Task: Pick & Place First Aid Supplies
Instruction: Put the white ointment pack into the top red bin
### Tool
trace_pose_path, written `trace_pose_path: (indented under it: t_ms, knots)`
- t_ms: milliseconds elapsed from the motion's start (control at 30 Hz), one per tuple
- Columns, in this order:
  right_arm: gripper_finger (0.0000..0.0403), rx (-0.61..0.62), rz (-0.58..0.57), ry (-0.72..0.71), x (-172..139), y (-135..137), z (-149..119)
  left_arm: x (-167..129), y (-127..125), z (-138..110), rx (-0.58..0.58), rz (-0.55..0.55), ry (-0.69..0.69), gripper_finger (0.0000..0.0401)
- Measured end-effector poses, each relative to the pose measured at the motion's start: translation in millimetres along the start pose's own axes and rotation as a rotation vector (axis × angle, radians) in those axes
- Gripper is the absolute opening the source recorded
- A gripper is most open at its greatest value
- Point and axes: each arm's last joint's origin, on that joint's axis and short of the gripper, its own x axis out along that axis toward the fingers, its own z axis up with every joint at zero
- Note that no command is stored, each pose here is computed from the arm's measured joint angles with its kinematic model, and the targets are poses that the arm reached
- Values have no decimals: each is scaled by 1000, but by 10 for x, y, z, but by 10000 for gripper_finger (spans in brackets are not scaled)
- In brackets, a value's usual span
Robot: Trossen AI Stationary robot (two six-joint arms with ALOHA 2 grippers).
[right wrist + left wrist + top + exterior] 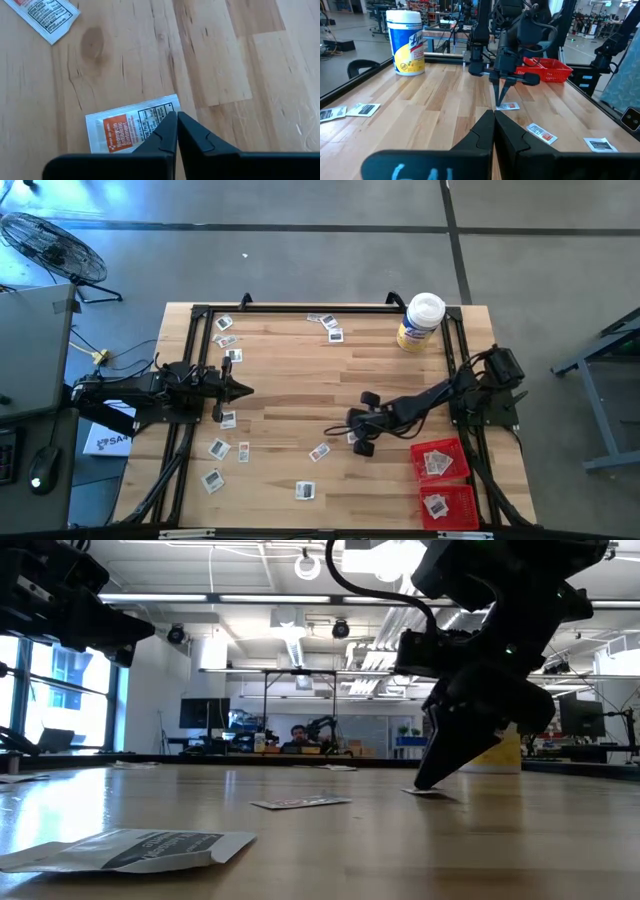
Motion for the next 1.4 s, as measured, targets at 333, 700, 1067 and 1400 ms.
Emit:
trace_pose_path:
  t_ms: [333, 700, 1067, 1400]
  knots:
    - [1, -34, 11, 35, -210, 71, 275, 0, 0, 0, 0, 0, 0, 1]
    - [1, 25, 12, 62, -636, 80, 311, 0, 0, 0, 0, 0, 0, 1]
    - [0, 123, 50, 417, -1645, 243, -368, 0, 0, 0, 0, 0, 0, 1]
    - [1, 125, -10, 488, -1695, 485, -906, 0, 0, 0, 0, 0, 0, 1]
